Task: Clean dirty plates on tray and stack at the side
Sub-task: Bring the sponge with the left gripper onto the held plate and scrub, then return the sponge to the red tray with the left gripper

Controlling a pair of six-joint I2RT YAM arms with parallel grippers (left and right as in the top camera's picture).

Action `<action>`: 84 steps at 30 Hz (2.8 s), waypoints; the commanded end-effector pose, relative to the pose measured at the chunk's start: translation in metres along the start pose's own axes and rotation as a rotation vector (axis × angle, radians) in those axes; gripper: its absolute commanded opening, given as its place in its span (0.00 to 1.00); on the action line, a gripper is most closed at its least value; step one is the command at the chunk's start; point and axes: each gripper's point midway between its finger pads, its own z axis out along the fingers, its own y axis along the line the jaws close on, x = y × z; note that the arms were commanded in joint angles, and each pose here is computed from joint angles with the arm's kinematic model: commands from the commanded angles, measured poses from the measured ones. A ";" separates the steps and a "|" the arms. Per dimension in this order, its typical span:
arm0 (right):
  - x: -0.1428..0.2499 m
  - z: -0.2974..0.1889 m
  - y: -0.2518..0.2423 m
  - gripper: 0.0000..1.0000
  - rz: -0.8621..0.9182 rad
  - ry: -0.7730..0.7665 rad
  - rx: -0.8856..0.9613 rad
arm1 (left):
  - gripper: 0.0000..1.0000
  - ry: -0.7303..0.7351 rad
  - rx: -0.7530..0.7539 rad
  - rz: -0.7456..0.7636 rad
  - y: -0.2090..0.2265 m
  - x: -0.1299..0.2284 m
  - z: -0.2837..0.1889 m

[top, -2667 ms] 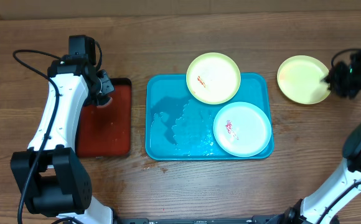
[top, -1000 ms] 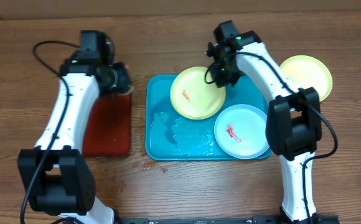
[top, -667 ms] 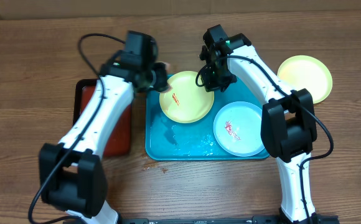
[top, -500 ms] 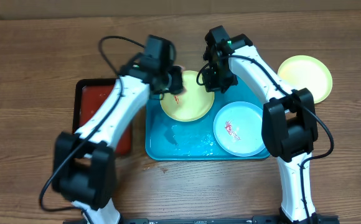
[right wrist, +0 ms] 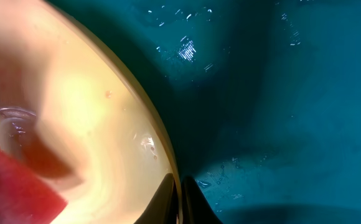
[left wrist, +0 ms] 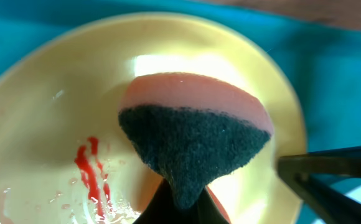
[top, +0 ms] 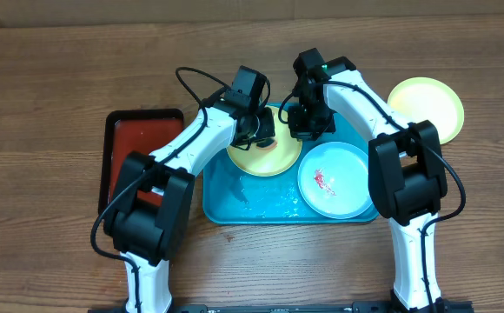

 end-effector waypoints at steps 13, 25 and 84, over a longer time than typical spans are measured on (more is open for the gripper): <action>0.007 0.010 -0.017 0.04 0.031 0.030 0.049 | 0.04 -0.032 -0.407 -0.022 0.076 -0.014 -0.020; 0.007 0.010 -0.017 0.04 0.031 0.029 0.049 | 0.04 0.089 -0.009 -0.073 -0.014 -0.002 0.004; 0.000 0.006 -0.018 0.04 0.027 0.000 0.064 | 0.04 0.111 -0.779 0.045 0.115 -0.022 -0.031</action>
